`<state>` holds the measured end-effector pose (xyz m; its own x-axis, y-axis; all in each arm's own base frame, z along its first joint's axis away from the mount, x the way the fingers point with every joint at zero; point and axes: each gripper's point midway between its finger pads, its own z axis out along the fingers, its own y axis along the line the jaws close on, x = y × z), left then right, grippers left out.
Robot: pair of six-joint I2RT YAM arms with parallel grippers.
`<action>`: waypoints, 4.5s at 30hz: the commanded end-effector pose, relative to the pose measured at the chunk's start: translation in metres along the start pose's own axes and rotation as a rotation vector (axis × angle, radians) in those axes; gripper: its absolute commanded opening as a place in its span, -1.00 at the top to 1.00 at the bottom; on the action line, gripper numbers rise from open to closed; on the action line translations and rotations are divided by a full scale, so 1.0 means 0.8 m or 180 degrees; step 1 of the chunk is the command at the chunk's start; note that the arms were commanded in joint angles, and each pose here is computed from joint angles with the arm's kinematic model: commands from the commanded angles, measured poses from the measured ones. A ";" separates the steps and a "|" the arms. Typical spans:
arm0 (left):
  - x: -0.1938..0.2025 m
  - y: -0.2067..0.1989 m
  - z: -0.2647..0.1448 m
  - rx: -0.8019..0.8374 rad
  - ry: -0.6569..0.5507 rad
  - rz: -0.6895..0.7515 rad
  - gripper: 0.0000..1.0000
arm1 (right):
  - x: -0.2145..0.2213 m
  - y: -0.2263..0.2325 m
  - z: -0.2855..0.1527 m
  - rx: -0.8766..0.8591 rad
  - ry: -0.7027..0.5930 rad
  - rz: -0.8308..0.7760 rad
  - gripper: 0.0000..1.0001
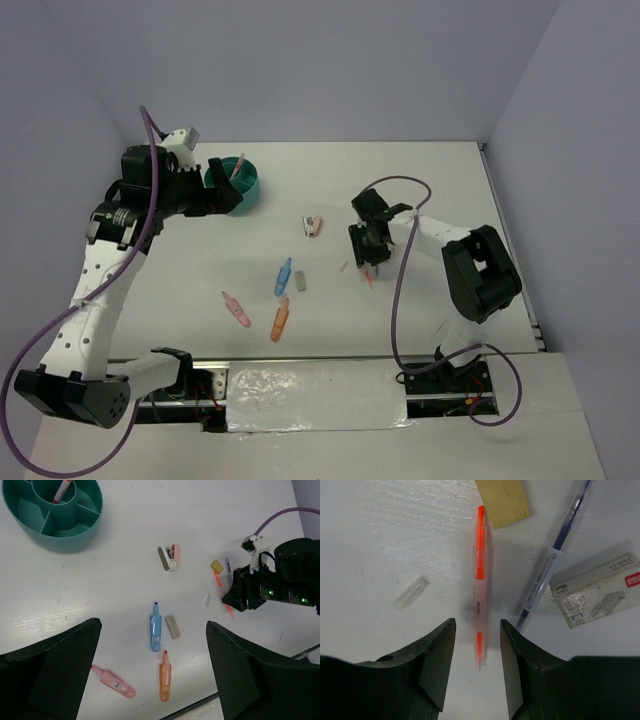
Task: Sort the stationery into containers
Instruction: Pick up the pen from the center of the board, then close the pen cap on the pen.
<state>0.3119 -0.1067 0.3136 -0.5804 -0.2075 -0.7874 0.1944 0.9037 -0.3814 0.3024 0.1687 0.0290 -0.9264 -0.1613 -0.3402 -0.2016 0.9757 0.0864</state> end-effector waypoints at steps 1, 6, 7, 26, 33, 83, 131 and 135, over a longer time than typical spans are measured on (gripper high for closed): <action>0.000 -0.006 -0.012 0.0053 0.0066 0.0153 -0.99 | -0.031 0.015 0.005 -0.0039 -0.0242 -0.0061 0.03; 0.014 -0.010 -0.010 0.0155 0.0132 0.0085 -0.99 | -0.013 0.015 0.029 0.0026 -0.0116 -0.0081 0.11; 0.017 -0.011 -0.010 0.0171 0.0147 0.0082 -0.99 | -0.011 0.014 0.032 0.0065 -0.0104 -0.0090 0.16; 0.106 -0.104 0.126 -0.0228 0.0937 0.0211 -0.80 | -0.048 -0.009 -0.201 -0.0209 -0.1148 0.0907 1.00; 0.193 -0.179 0.223 -0.0009 0.1297 0.0659 -0.29 | -0.009 -0.061 -0.267 -0.0220 -0.1496 0.1253 1.00; 0.365 -0.137 0.313 -0.0074 0.2158 0.1443 0.11 | 0.017 0.000 -0.315 -0.1201 -0.1674 0.0731 1.00; -0.001 -0.230 0.108 0.1995 -0.0080 -0.0843 1.00 | -0.012 0.081 -0.328 -0.2263 -0.2026 0.0572 1.00; -0.037 -0.248 0.038 0.2884 -0.0497 -0.1250 1.00 | -0.021 0.142 -0.360 -0.2748 -0.2242 0.0455 1.00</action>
<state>0.3513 -0.2688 0.3602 -0.5598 -0.5179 -0.6468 0.4514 0.4640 -0.7622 0.2004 0.2066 0.2593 -0.7134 0.2335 -0.6607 -0.3959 0.6437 0.6549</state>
